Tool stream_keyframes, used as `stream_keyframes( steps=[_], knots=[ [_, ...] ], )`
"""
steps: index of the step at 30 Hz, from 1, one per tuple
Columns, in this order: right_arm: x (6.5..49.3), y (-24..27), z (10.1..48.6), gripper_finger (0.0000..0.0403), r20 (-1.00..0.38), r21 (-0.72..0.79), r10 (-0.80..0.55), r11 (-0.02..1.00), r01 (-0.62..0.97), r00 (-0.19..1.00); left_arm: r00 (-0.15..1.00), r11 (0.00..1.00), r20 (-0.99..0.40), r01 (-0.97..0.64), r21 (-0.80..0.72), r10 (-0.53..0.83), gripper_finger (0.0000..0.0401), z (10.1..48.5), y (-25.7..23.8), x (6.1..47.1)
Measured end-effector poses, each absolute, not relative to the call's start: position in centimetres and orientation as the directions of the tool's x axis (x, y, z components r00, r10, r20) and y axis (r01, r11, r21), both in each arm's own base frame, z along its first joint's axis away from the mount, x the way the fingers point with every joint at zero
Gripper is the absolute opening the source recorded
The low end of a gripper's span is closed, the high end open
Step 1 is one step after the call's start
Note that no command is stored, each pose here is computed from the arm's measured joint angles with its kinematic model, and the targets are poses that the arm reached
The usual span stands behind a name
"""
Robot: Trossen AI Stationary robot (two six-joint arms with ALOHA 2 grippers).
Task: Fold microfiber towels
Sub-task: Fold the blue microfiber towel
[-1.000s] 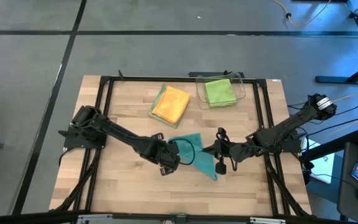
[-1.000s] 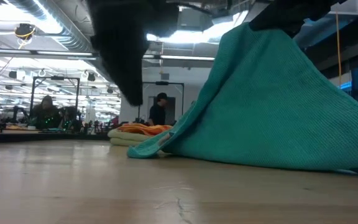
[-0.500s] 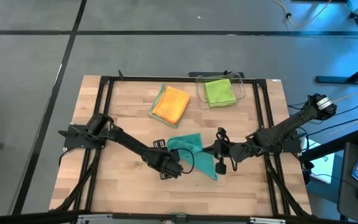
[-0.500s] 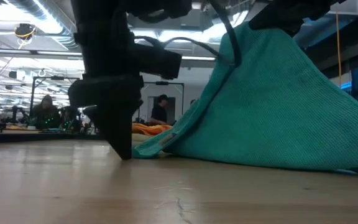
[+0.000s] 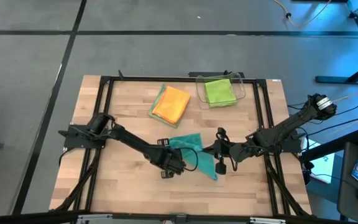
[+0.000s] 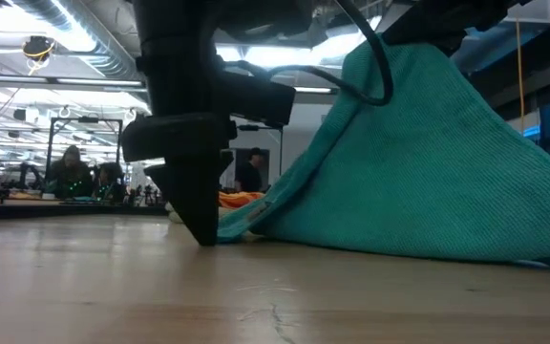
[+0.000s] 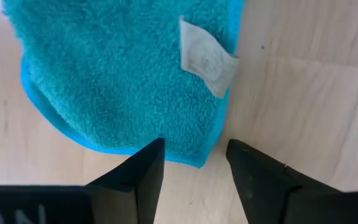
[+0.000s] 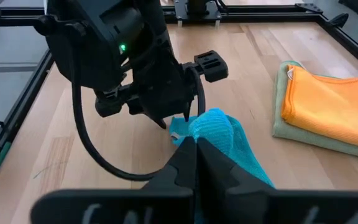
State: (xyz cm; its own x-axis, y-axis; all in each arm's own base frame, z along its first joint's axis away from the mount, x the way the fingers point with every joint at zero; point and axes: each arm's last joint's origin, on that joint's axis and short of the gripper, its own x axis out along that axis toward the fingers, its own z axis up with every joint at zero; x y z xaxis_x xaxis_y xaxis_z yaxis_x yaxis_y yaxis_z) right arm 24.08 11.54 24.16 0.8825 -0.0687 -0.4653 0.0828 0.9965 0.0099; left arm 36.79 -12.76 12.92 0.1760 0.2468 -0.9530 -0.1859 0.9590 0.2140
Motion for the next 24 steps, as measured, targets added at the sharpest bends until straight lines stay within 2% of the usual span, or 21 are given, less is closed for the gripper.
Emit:
stream_keyframes(
  steps=[6,13,18,20,24],
  knots=[
    [24.1,11.5,24.2,0.0006,-0.465,0.01,-0.068,0.997,0.082,0.882,0.166,0.96,-0.959,-0.2,0.195,0.229,0.0135,12.8,-12.2,37.0],
    [24.1,11.5,24.2,0.0006,-0.465,0.01,-0.068,0.997,0.082,0.882,0.176,0.954,-0.959,-0.243,0.177,0.223,0.0016,13.2,-12.2,36.9],
    [24.1,11.5,24.2,0.0006,-0.466,0.009,-0.069,0.997,0.083,0.882,0.189,0.909,-0.932,-0.349,0.229,0.308,0.0002,13.6,-12.1,36.8],
    [24.0,11.5,24.1,0.0006,-0.472,-0.001,-0.071,0.997,0.08,0.879,0.133,0.885,-0.921,-0.355,0.301,0.366,0.0001,14.2,-11.7,36.1],
    [23.9,11.4,24.5,0.0006,-0.481,-0.049,-0.077,0.997,0.061,0.873,0.125,0.849,-0.896,-0.399,0.347,0.425,0.0,18.1,-11.4,35.5]
  ],
)
